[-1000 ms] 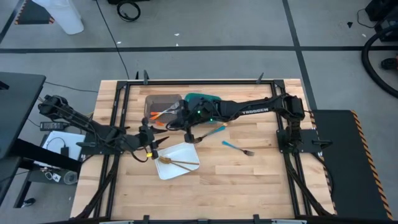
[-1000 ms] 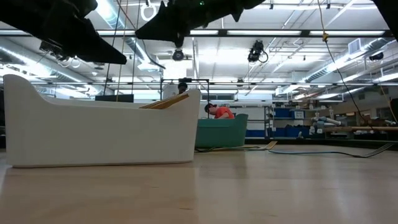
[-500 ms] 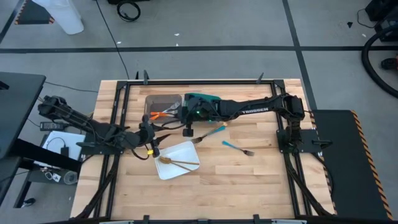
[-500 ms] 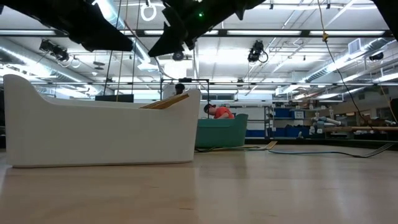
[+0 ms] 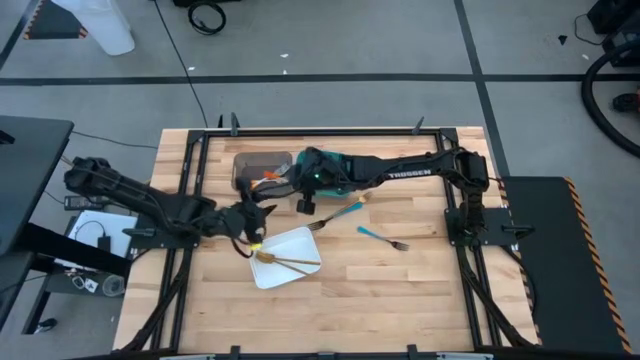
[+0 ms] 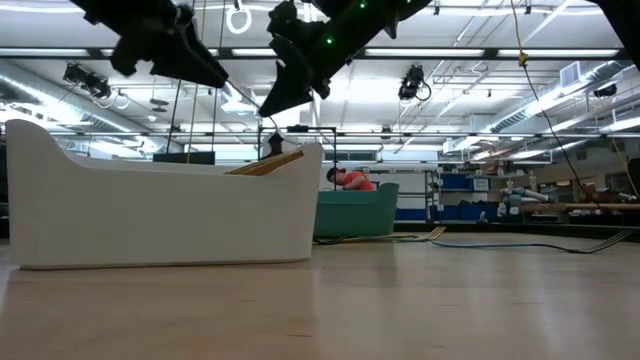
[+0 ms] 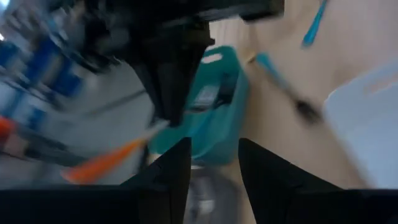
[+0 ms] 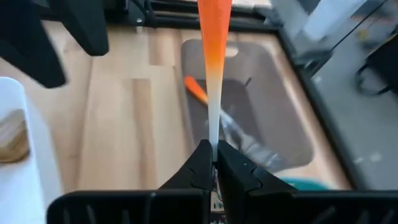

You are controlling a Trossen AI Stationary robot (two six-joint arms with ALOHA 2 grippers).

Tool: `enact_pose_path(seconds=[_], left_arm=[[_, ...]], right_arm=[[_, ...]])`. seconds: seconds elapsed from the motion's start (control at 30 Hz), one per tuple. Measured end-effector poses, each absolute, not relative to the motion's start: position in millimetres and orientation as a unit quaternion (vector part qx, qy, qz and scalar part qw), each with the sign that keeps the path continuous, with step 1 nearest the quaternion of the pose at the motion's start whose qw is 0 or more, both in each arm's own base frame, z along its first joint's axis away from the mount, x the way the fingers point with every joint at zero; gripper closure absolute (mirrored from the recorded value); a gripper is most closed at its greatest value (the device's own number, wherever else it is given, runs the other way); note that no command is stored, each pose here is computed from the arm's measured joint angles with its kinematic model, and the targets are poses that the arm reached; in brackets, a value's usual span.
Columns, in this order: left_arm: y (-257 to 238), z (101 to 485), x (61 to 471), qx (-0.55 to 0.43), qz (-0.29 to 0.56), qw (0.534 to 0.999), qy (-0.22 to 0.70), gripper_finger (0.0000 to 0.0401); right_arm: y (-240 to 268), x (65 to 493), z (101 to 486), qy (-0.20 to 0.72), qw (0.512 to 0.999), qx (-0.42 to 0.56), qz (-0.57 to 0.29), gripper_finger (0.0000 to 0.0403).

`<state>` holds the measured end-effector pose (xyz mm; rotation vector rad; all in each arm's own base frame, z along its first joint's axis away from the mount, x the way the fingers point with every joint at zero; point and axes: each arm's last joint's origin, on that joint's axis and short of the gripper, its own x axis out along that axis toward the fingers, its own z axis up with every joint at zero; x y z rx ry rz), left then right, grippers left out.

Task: Sort silverware by color (type)
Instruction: Put the orange fork into the black bin

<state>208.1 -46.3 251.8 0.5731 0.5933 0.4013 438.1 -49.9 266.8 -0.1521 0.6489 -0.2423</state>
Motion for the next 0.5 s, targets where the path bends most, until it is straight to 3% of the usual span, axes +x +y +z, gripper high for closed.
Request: enact_pose_path(seconds=[0.17,0.3,0.5], left_arm=[[-45,242,225,0.439,0.213,0.804,0.340,0.0259],[-44,228,238,0.545,0.174,0.724,0.385,0.0259],[-40,218,250,0.627,0.157,0.638,0.418,0.0259]], right_arm=[[-60,435,264,0.327,0.941,0.025,-0.082,0.0383],[-68,434,263,0.325,0.940,0.077,-0.066,0.0383],[-74,432,263,0.326,0.935,0.137,-0.017,0.0383]])
